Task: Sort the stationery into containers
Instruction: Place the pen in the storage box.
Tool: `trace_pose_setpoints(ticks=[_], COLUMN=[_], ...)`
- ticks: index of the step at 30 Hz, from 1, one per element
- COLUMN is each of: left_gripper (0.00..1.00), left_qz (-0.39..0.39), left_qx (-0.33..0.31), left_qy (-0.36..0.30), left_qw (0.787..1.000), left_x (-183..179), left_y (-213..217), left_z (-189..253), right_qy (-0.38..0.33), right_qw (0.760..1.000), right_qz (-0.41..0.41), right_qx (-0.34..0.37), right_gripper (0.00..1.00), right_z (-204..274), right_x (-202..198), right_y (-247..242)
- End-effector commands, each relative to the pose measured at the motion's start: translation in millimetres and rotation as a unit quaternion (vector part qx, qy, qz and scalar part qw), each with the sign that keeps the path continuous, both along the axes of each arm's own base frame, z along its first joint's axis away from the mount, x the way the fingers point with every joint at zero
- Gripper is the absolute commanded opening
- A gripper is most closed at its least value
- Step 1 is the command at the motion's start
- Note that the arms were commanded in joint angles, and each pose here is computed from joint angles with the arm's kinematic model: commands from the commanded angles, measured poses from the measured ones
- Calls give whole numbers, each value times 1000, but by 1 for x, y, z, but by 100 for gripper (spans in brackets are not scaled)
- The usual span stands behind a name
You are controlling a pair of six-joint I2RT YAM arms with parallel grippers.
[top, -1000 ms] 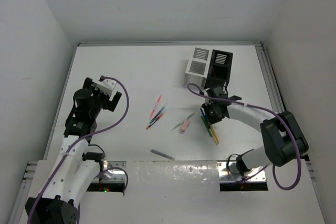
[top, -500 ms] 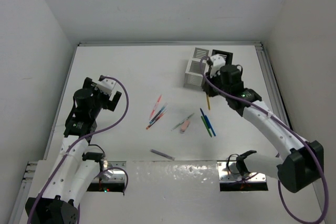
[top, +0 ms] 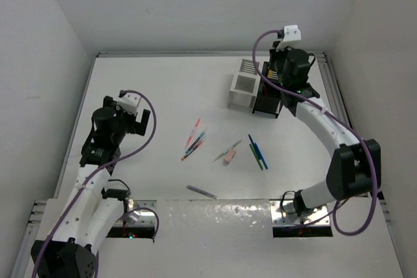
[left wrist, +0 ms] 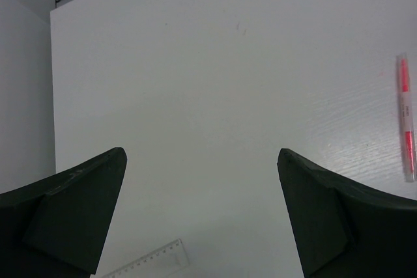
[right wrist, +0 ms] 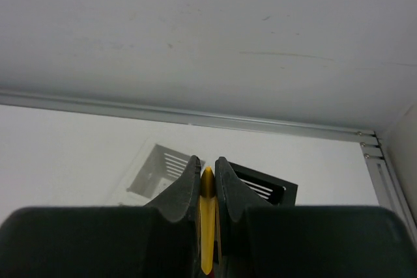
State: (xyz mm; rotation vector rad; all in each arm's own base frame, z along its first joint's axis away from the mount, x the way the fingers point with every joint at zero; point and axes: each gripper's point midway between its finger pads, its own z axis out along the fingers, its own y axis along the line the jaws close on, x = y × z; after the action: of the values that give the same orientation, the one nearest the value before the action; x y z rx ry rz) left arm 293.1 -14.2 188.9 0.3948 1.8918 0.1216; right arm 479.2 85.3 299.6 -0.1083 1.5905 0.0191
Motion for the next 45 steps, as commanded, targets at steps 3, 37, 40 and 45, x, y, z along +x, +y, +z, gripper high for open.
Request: trace_pose_setpoints(ticks=[3, 37, 40, 45], left_gripper=[100, 100, 100, 100], left_qz=[8, 3, 5, 6], left_qx=[-17, -4, 0, 3], left_qy=[-24, -7, -9, -14], left_qw=[1000, 1000, 1000, 1000], left_x=[15, 24, 24, 25], left_y=[0, 1, 2, 4], left_z=[20, 9, 10, 12], right_qy=[-56, 119, 120, 122], right_qw=[996, 992, 992, 992], right_qz=[-57, -50, -48, -40], right_qx=[-26, -7, -7, -9], right_gripper=[0, 15, 19, 24], right_z=[13, -162, -161, -157], right_x=[26, 8, 8, 6], right_y=[-24, -35, -35, -32])
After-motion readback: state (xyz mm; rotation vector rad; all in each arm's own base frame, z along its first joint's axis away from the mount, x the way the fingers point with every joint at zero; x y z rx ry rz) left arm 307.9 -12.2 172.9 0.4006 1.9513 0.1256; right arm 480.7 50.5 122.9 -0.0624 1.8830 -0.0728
